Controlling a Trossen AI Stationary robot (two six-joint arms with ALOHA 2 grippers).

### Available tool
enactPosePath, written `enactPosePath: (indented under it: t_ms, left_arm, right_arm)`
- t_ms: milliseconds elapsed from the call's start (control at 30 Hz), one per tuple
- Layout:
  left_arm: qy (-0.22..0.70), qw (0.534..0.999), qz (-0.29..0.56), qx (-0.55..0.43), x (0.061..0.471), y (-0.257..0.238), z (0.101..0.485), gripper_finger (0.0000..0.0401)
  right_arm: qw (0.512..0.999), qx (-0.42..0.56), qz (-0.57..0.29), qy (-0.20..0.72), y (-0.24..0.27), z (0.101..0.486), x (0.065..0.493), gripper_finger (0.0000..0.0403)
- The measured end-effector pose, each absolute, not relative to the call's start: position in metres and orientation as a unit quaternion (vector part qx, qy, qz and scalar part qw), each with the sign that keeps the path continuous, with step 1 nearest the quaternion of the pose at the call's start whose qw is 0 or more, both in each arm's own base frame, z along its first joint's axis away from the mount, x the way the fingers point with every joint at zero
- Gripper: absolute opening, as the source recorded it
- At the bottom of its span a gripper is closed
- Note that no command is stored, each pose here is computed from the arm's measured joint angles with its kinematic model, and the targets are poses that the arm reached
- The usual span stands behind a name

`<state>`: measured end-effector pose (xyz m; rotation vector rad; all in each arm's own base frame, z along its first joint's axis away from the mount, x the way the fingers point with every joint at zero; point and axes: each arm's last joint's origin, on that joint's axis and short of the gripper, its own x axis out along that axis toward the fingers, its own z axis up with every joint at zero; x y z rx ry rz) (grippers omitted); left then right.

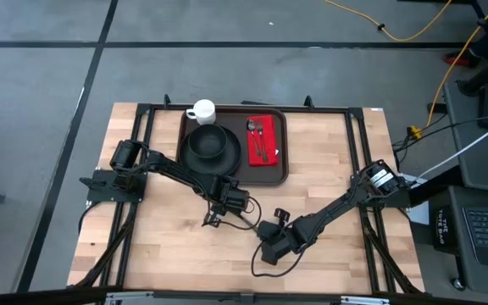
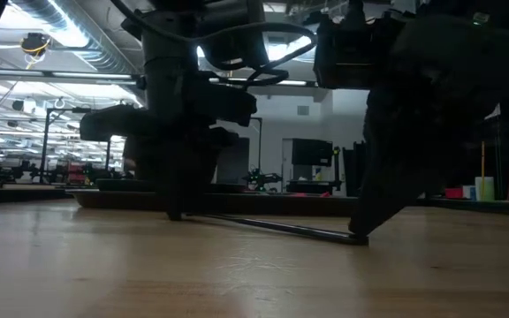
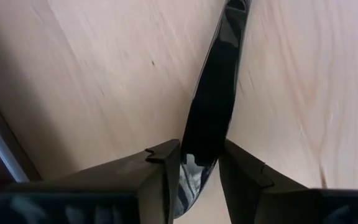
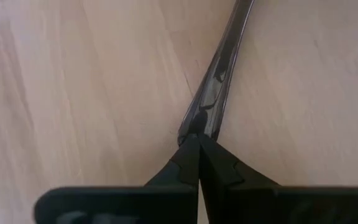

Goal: Set up tray
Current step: Put the silver knife on the red napkin to the right of the silver fork

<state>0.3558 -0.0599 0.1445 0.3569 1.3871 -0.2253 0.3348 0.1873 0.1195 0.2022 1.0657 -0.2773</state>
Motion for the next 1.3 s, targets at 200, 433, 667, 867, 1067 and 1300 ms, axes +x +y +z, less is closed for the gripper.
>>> enactPosePath:
  t_ms: [200, 433, 667, 867, 1067, 1300]
  left_arm:
    - [0.643, 0.743, -0.097, 0.157, 0.354, -0.060, 0.145, 0.0085]
    - [0.647, 0.740, -0.096, 0.157, 0.353, -0.060, 0.145, 0.0085]
    - [0.657, 0.731, -0.099, 0.158, 0.350, -0.060, 0.145, 0.0085]
    - [0.669, 0.719, -0.100, 0.159, 0.352, -0.060, 0.157, 0.0085]
    - [0.672, 0.716, -0.100, 0.161, 0.355, -0.061, 0.167, 0.0085]
    - [0.677, 0.711, -0.085, 0.168, 0.356, -0.062, 0.175, 0.0086]
  right_arm:
    - [0.858, 0.062, -0.117, 0.496, 0.193, 0.136, 0.348, 0.0029]
    - [0.853, 0.056, -0.142, 0.499, 0.194, 0.154, 0.352, 0.0036]
    - [0.863, 0.009, -0.152, 0.482, 0.204, 0.170, 0.349, 0.0037]
    - [0.882, -0.012, -0.159, 0.443, 0.212, 0.191, 0.336, 0.0037]
    - [0.893, -0.034, -0.202, 0.401, 0.222, 0.196, 0.321, 0.0037]
    - [0.894, -0.032, -0.219, 0.390, 0.219, 0.197, 0.322, 0.0037]
